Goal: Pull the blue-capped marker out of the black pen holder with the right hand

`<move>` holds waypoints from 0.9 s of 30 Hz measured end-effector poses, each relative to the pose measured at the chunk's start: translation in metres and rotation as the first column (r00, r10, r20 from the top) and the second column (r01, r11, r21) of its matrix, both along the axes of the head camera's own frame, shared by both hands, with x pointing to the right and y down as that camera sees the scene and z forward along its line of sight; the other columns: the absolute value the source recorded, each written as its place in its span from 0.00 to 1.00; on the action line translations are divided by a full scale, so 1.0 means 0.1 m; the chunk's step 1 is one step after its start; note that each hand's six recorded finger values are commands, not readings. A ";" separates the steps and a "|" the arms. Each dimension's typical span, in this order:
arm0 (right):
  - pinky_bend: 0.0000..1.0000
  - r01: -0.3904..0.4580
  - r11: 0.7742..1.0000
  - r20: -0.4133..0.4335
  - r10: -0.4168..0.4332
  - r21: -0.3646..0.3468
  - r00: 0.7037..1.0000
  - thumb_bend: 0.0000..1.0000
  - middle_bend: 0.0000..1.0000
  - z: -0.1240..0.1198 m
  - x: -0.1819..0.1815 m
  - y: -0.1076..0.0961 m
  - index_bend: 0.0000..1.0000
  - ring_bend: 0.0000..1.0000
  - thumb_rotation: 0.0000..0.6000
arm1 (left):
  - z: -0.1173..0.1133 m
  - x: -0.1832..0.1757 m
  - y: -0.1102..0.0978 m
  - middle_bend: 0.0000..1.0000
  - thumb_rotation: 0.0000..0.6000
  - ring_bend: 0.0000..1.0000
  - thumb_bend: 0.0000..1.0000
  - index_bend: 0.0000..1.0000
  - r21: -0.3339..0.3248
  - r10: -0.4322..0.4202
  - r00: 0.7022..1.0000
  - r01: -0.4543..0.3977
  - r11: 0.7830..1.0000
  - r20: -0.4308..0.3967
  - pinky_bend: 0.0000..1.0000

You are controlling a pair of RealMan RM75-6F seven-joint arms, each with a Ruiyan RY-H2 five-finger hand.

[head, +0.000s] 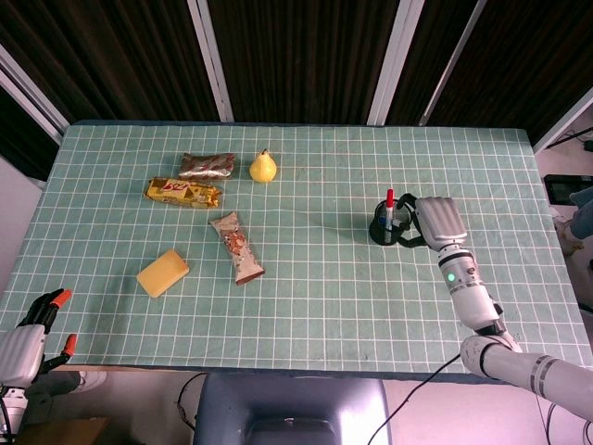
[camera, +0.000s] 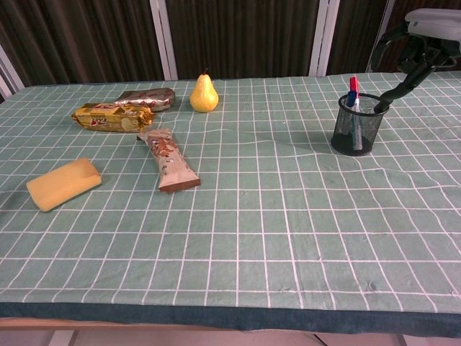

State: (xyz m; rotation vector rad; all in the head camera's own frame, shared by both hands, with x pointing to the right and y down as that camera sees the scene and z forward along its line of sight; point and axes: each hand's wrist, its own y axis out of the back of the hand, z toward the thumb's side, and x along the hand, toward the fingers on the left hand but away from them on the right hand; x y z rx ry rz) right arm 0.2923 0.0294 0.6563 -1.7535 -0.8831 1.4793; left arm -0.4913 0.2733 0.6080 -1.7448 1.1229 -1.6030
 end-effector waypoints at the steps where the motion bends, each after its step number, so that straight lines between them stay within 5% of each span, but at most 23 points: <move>1: 1.00 0.002 1.000 -0.002 -0.002 -0.001 1.000 0.37 1.00 0.02 -0.01 -0.01 0.53 1.00 1.00 | 0.00 0.00 0.00 0.05 1.00 0.05 0.46 0.11 0.000 -0.001 1.000 0.001 1.000 -0.001 0.32; 27: 1.00 0.021 0.999 -0.011 -0.021 -0.033 1.000 0.48 1.00 0.40 -0.29 -0.13 0.58 1.00 1.00 | 0.01 -0.02 0.02 0.05 1.00 0.05 0.46 0.12 -0.007 -0.010 1.000 0.010 1.000 -0.011 0.32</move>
